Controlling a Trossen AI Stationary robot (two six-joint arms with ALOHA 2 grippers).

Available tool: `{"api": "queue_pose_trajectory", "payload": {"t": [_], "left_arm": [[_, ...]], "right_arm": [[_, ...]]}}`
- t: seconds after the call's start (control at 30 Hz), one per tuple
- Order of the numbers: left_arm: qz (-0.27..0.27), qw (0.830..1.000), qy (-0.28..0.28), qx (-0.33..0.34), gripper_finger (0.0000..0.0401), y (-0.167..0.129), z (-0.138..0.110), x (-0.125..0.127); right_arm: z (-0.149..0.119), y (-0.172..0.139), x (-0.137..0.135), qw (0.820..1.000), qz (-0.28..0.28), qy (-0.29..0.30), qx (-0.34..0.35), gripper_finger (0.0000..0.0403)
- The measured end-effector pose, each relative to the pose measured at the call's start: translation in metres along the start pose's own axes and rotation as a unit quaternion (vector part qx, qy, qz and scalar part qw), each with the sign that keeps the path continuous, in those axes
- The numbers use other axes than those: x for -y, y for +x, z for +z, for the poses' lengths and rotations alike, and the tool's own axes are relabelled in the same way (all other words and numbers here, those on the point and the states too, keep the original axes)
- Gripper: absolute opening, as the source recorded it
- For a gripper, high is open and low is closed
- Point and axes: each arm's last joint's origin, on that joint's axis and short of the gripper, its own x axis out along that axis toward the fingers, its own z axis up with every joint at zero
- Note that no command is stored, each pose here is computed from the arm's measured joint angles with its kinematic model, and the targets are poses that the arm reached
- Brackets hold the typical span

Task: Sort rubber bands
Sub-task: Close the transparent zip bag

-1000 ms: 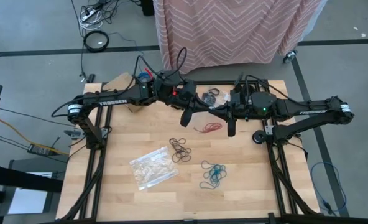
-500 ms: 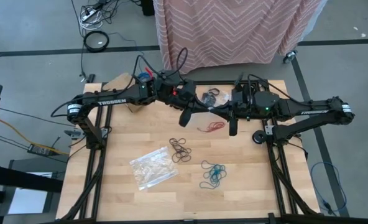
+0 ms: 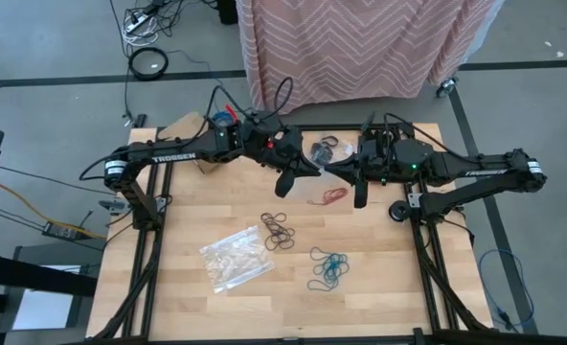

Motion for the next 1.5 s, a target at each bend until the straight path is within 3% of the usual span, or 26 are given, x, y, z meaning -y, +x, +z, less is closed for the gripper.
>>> {"api": "queue_pose_trajectory", "payload": {"t": [0.23, 0.53, 0.63, 0.73, 0.97, 1.3, 1.5], "left_arm": [[-0.004, 1.000, 0.001, 0.002, 0.0010, 0.000, 0.001, 0.000], [-0.017, 1.000, 0.002, 0.002, 0.0010, 0.000, 0.001, 0.001], [-0.017, 1.000, 0.003, 0.005, 0.0010, 0.000, 0.001, 0.001], [-0.017, 1.000, 0.003, 0.005, 0.0009, 0.000, 0.001, 0.001], [-0.018, 1.000, 0.005, 0.008, 0.0009, 0.000, 0.002, 0.001], [-0.026, 0.999, 0.000, 0.020, 0.0008, 0.000, 0.004, 0.002], [-0.025, 0.999, -0.002, 0.020, 0.0008, 0.000, 0.005, 0.002]], "right_arm": [[0.000, -0.001, 0.001, 1.000, 0.013, -0.022, -0.006, 0.0013], [-0.005, -0.001, 0.005, 0.998, 0.039, -0.022, -0.041, 0.0106], [-0.005, -0.001, 0.006, 0.998, 0.035, -0.011, -0.044, 0.0118], [-0.005, -0.001, 0.006, 0.999, 0.030, -0.011, -0.041, 0.0104], [-0.005, -0.001, 0.005, 0.998, 0.046, -0.027, -0.044, 0.0009], [-0.003, 0.000, 0.009, 0.998, 0.038, -0.025, -0.037, 0.0048], [-0.002, 0.000, 0.009, 0.999, 0.030, -0.025, -0.031, 0.0005]]}}
